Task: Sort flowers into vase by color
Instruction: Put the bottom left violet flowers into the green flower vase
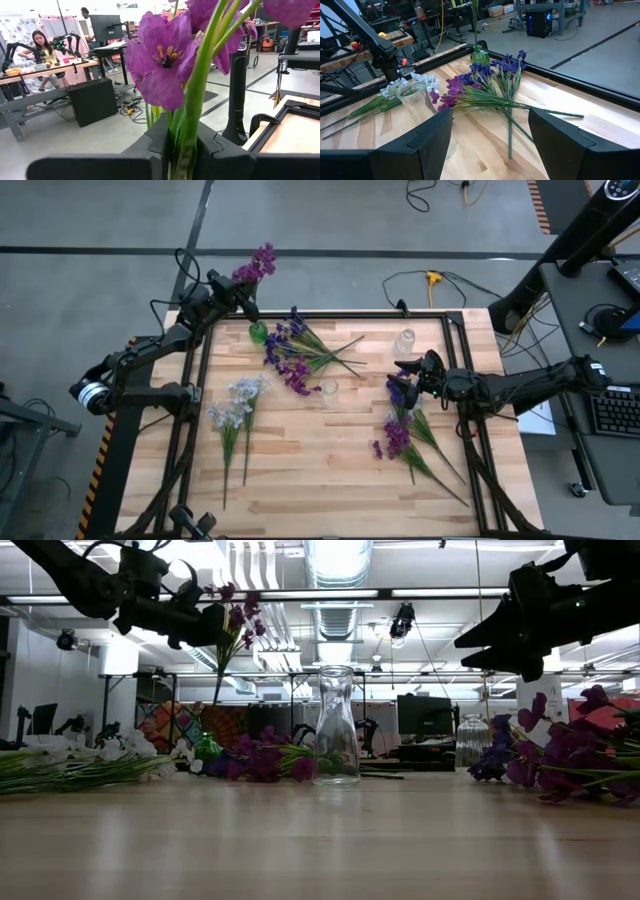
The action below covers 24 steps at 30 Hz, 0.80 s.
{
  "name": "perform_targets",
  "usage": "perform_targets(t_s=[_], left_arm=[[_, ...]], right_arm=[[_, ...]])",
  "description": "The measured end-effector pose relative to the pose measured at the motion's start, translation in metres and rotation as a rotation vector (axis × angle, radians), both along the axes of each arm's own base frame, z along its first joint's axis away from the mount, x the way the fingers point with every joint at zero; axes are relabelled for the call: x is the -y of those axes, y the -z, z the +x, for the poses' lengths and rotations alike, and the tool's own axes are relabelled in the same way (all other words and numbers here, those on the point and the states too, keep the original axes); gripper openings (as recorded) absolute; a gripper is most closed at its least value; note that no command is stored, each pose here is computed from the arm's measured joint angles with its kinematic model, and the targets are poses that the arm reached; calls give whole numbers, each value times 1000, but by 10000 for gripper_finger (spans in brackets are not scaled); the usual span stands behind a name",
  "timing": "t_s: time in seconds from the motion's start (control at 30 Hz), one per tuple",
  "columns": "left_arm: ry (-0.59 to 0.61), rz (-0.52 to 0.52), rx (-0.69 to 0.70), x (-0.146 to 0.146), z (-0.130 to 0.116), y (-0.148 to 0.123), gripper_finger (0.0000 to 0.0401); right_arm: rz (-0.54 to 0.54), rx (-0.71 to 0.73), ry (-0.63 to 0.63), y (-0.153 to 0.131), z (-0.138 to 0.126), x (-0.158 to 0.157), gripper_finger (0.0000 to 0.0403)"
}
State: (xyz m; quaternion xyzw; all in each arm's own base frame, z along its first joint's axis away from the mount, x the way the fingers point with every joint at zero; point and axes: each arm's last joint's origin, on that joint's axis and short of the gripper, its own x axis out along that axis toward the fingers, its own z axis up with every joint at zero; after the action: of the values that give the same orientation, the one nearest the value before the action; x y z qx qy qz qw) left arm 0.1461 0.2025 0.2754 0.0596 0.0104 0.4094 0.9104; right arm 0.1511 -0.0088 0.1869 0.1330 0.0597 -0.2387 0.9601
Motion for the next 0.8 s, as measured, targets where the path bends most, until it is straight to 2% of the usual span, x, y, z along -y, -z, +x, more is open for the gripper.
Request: perform_targets(t_s=[0.4,0.8], left_arm=[[0,-7,-5,1,0,0,66],[0,-114,-90,6,-4,9,117]], right_arm=[[-6,-3,-4,0,0,0,254],[-2,-3,-21,0,0,-1,254]])
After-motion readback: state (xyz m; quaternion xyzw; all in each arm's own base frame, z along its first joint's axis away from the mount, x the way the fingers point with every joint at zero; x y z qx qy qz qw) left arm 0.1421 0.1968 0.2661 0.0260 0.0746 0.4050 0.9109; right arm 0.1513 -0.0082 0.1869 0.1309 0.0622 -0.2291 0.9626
